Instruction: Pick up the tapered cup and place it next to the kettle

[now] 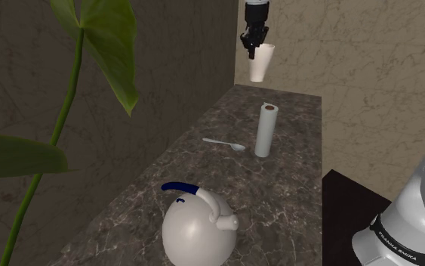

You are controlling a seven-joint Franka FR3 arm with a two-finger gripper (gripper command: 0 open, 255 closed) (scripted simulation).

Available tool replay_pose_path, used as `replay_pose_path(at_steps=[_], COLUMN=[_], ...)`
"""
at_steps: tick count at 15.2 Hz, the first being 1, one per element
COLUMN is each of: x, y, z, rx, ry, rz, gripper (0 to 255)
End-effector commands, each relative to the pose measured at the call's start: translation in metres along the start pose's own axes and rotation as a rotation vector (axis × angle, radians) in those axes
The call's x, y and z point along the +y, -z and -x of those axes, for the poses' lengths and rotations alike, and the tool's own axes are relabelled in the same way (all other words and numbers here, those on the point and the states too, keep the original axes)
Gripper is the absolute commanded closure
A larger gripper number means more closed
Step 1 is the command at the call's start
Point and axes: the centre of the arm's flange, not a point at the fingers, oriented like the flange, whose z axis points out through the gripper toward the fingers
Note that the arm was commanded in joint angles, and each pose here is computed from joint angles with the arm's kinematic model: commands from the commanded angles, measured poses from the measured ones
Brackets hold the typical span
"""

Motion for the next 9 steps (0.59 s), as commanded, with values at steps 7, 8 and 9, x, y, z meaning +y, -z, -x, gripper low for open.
replay_pose_path(at_steps=[7, 8, 9], x=[-0.104, -0.117, -0.130], y=[0.016, 0.018, 0.020], z=[-0.001, -0.002, -0.003], rx=[0.000, 0.000, 0.000], ry=[-0.002, -0.002, -0.002], rz=[0.000, 0.000, 0.000], gripper=[255, 255, 255])
